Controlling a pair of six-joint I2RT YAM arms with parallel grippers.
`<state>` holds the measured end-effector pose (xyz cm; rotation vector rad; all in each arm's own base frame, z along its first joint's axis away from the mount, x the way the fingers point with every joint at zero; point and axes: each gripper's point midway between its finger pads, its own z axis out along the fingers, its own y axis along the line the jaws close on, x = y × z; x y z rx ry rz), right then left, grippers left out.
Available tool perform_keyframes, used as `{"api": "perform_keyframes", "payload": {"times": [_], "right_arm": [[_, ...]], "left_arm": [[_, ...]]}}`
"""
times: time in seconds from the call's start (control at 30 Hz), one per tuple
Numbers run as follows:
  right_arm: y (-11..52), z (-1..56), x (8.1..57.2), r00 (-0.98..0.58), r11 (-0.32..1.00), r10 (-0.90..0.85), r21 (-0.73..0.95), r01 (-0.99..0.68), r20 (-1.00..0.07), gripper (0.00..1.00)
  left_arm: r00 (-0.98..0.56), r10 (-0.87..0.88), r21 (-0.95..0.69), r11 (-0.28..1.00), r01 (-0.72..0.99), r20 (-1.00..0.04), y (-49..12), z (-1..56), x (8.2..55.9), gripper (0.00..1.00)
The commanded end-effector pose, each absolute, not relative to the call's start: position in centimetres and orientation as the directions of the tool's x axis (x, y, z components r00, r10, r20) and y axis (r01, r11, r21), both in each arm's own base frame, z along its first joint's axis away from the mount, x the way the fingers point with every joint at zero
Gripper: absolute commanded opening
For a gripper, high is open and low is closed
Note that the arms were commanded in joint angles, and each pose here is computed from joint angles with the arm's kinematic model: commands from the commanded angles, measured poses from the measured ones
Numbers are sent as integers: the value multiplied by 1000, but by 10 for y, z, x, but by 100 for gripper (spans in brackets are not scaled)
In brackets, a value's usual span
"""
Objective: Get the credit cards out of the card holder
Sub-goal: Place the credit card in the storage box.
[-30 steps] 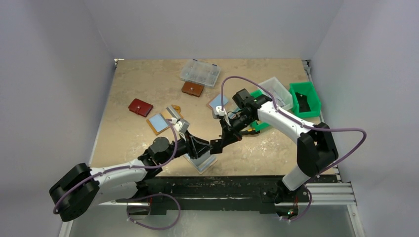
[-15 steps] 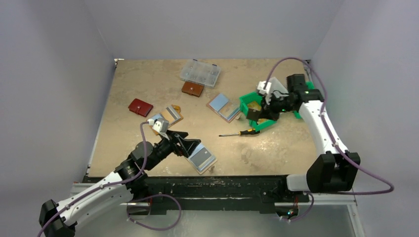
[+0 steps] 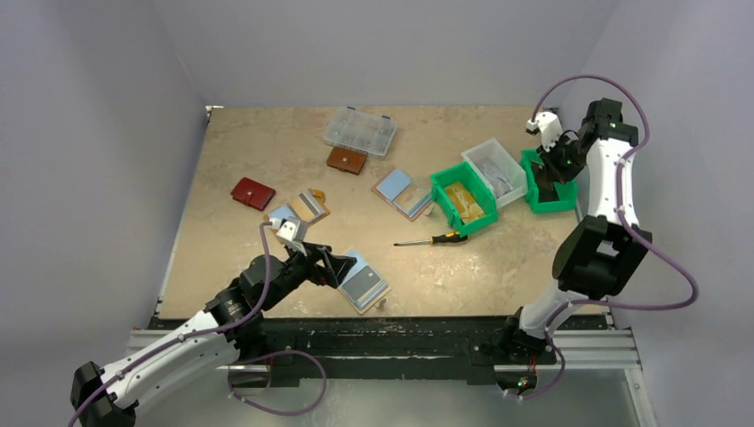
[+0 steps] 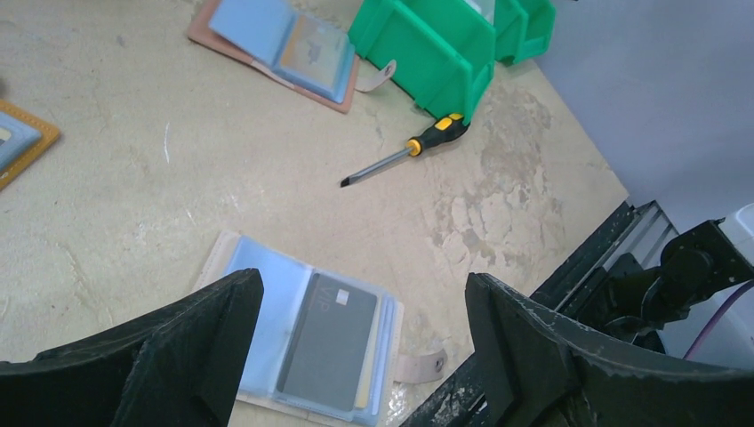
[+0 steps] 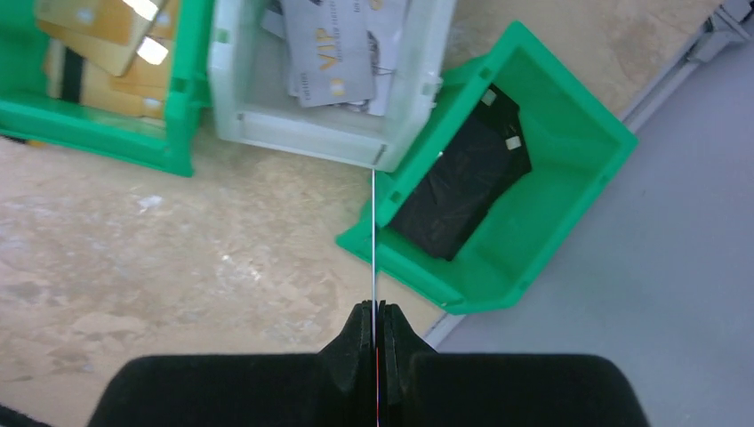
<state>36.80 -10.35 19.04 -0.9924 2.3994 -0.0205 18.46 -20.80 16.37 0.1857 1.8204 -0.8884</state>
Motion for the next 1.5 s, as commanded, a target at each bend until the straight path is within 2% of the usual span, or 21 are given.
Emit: {"api": "perform_keyframes", "payload": {"times": [0.0, 0.23, 0.6, 0.77, 0.83, 1.03, 1.23, 1.33, 1.47], "right_arm": [[-136, 199, 389, -648, 753, -658, -299, -586, -383, 2], [-161, 176, 411, -726, 784, -619, -289, -549, -300, 3], [-152, 132, 405, -736, 776, -629, -150, -613, -248, 6], [-157, 116, 422, -744, 781, -622, -131, -610, -245, 13], [-160, 114, 433, -754, 795, -605, -140, -590, -256, 19], [-183, 134, 474, -784, 856, -510, -296, -424, -353, 29], [-192, 167, 476, -781, 868, -467, -385, -315, -414, 37], [-180, 175, 467, -760, 872, -474, -359, -334, -445, 38], [-136, 189, 452, -678, 868, -491, -244, -432, -548, 40]], "left_arm": [[-392, -272, -457, 715, 529, -879, -208, 182, 188, 90], [-386, -277, -456, 721, 522, -880, -205, 181, 188, 90], [-390, -270, -452, 726, 518, -880, -205, 177, 189, 90], [-395, -272, -458, 719, 522, -878, -208, 176, 189, 90], [-399, -273, -461, 718, 522, -876, -208, 176, 189, 90], [-404, -291, -480, 704, 524, -867, -212, 177, 189, 90], [-412, -285, -480, 706, 521, -866, -214, 174, 191, 90], [-417, -287, -485, 704, 518, -862, -216, 173, 191, 90], [-431, -309, -508, 708, 491, -848, -215, 169, 193, 91]]}}
